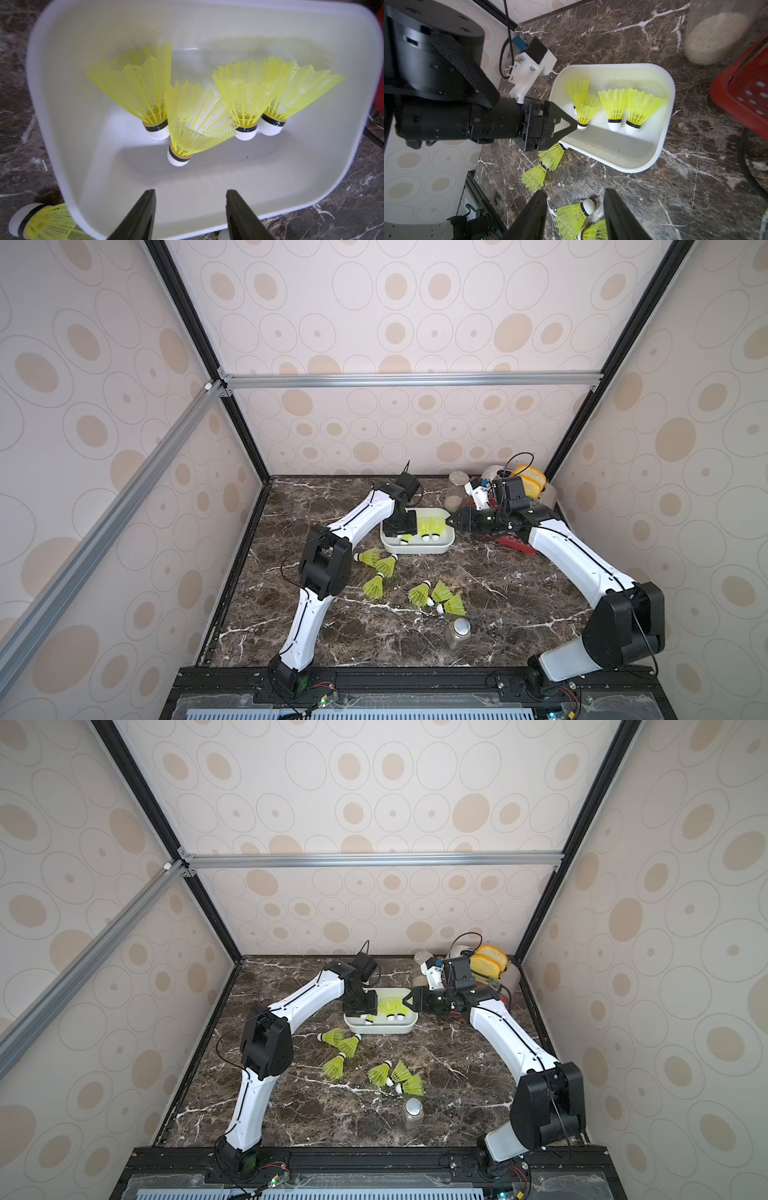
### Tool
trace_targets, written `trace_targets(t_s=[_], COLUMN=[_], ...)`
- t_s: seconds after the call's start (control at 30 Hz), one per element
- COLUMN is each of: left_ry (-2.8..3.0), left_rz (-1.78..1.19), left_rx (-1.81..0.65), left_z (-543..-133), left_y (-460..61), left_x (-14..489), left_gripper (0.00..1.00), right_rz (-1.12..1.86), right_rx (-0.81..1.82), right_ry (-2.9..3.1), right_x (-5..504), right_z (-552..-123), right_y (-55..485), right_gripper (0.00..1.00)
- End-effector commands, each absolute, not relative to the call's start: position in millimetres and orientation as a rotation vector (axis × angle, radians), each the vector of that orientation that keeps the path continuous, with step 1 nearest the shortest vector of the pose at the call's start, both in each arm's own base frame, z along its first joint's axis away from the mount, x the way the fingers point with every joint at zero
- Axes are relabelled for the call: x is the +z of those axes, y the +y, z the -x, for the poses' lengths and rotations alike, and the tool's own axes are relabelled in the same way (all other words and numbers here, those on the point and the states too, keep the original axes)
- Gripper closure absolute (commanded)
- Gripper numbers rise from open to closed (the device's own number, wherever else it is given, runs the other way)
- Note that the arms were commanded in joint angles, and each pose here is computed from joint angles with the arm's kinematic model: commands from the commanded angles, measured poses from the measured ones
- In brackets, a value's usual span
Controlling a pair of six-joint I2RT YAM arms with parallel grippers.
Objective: Put the shuttlecocks into the storage box
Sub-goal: Pick up the shuttlecock at the center of the board.
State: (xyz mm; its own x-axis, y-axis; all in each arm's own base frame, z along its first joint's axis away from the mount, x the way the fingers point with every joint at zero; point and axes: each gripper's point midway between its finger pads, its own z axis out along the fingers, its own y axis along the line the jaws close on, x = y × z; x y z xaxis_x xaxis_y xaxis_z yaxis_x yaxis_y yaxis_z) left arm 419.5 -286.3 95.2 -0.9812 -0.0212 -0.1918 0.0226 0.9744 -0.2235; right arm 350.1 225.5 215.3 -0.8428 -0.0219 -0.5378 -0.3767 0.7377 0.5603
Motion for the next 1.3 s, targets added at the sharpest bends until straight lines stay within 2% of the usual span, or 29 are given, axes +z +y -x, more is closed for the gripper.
trace_targets(t_s=[0.0, 0.23, 0.43, 0.77, 1.1, 1.27], left_ry=[2.903, 2.828, 2.771, 2.698, 2.697, 2.656], left_rz=[0.023, -0.007, -0.044, 0.023, 0.033, 0.013], left_rx=[-0.352, -0.402, -0.459, -0.522, -0.574, -0.663], left_z=[-417.8, -412.1, -385.2, -317.4, -244.9, -218.0], left_y=[-283.1, -279.4, -265.6, -223.0, -184.0, -177.1], left_x=[112.8, 150.8, 181.6, 204.6, 199.9, 206.8], left_gripper=[0.43, 0.44, 0.42, 0.43, 0.43, 0.41], right_rz=[0.326, 0.395, 0.551, 1.081, 1.413, 1.674], right_rx=[0.896, 0.825, 0.766, 0.593, 0.388, 0.403], right_ry=[2.417, 2.431, 2.422, 2.346, 2.243, 2.143], right_x=[223.8, 225.8, 223.9, 199.9, 163.7, 140.1], right_z=[-342.3, -327.3, -300.5, -251.2, -253.3, -242.6], right_y=[219.8, 226.0, 238.3, 248.4, 238.7, 241.9], right_gripper=[0.5, 0.5, 0.51, 0.5, 0.49, 0.45])
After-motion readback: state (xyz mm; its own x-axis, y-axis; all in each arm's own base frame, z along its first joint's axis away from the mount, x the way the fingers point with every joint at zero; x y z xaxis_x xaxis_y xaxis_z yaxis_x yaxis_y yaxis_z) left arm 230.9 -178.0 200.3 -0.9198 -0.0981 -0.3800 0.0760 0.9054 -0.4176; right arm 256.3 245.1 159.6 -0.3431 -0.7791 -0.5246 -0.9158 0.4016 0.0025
